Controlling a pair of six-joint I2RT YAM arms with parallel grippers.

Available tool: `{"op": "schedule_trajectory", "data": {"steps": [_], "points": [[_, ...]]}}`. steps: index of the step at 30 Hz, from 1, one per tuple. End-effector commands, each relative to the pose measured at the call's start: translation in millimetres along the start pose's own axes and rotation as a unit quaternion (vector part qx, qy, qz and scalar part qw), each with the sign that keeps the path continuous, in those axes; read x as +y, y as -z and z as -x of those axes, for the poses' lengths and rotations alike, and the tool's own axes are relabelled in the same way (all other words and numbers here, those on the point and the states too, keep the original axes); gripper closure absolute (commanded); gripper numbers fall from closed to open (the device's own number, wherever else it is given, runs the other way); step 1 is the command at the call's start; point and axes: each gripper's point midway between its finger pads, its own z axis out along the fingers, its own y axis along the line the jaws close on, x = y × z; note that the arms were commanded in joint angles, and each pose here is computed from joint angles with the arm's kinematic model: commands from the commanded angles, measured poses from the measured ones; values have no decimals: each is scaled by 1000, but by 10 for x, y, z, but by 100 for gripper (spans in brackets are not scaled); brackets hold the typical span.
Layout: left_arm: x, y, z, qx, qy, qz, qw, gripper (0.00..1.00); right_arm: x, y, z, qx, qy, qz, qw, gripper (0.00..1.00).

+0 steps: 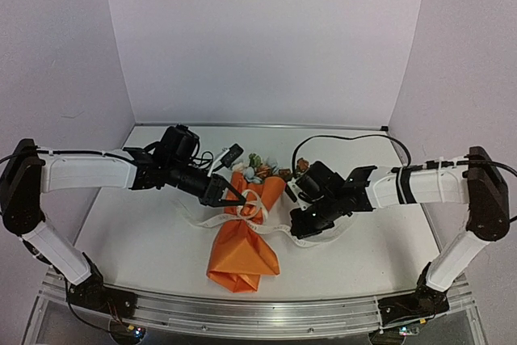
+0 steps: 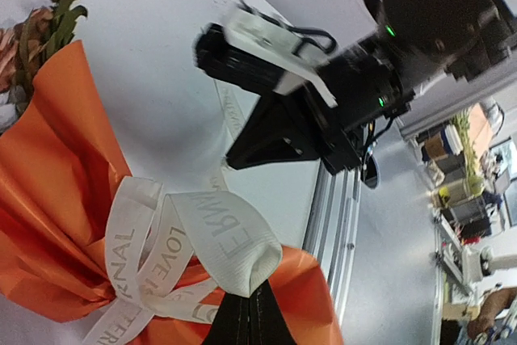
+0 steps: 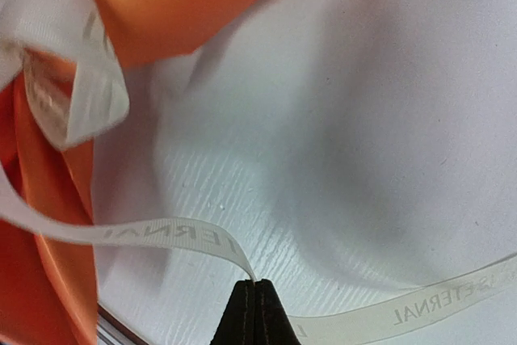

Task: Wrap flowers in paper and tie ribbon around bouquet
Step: Cross the half-tied ribbon over the folded bouquet.

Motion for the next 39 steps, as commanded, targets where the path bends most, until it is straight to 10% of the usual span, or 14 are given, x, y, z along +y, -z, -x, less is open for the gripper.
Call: {"op": "schedule_trajectory", "data": {"steps": [1, 9, 39], "points": [[-91, 81, 119, -37, -75, 21, 996, 100, 56, -9, 158, -6, -34, 3, 999, 100], [-58, 37, 70, -57, -55, 32, 996, 95, -37, -95, -44, 25, -37, -4, 999, 100], [-458, -304, -545, 36, -332, 17, 942, 91, 714, 247, -47, 52, -89, 179, 978, 100]]}}
